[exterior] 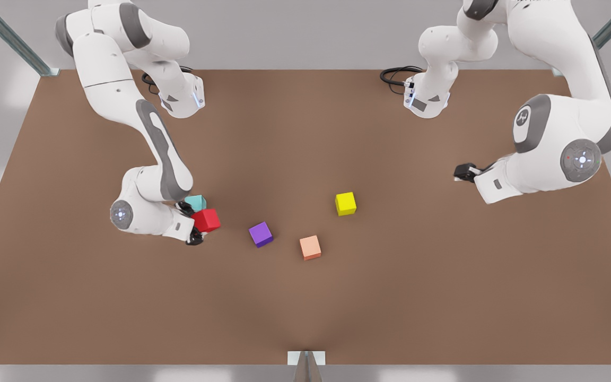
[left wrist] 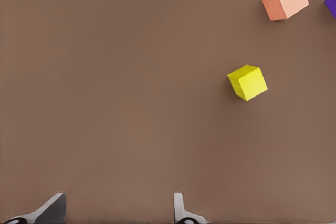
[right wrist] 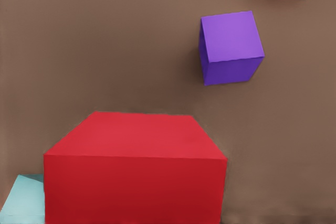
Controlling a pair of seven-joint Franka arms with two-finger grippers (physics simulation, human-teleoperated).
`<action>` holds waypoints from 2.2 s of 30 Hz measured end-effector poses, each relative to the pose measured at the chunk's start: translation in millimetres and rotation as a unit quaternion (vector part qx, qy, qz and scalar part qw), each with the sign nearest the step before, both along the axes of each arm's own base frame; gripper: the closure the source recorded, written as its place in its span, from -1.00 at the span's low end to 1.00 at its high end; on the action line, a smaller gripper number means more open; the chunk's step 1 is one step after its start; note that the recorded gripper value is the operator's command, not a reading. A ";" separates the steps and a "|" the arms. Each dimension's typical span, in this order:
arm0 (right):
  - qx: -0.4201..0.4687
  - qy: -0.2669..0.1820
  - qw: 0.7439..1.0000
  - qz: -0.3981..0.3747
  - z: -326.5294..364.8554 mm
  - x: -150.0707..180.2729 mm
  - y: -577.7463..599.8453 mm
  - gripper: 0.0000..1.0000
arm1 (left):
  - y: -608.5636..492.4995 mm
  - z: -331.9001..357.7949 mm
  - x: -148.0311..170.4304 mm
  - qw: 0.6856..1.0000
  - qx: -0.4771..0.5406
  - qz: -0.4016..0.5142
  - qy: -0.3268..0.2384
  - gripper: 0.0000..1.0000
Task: Pick up red wooden cube and pass to hand red wooden cube and place in blue wooden cube
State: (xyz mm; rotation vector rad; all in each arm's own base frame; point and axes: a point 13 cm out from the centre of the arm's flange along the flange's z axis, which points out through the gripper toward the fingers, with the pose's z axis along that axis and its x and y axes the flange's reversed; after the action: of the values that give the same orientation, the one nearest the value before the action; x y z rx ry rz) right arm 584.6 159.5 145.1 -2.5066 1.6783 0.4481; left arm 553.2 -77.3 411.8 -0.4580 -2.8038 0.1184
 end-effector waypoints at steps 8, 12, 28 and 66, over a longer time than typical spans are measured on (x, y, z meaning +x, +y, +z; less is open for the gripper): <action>-0.109 -0.048 0.993 -0.024 -4.5 -37.3 -61.9 0.02 | -15.5 -2.4 -2.0 1.000 0.023 -0.010 -0.004 -1.00; -0.118 -0.052 0.990 -0.048 -19.3 -61.9 -55.3 0.01 | -8.5 -3.5 -1.3 1.000 0.027 0.000 -0.002 -1.00; -0.131 -0.056 0.982 -0.122 -28.4 -92.6 -55.1 -0.01 | -1.3 -14.9 -0.5 0.999 0.033 0.018 0.011 -1.00; -0.159 -0.054 0.977 -0.133 -39.0 -102.8 -63.0 -1.00 | 7.6 -26.1 0.1 0.999 0.035 0.032 0.025 -1.00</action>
State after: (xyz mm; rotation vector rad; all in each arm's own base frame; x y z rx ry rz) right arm 481.8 96.5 106.2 -2.3942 2.1461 0.0180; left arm 553.4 -69.8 385.7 -0.3434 -2.7640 0.0444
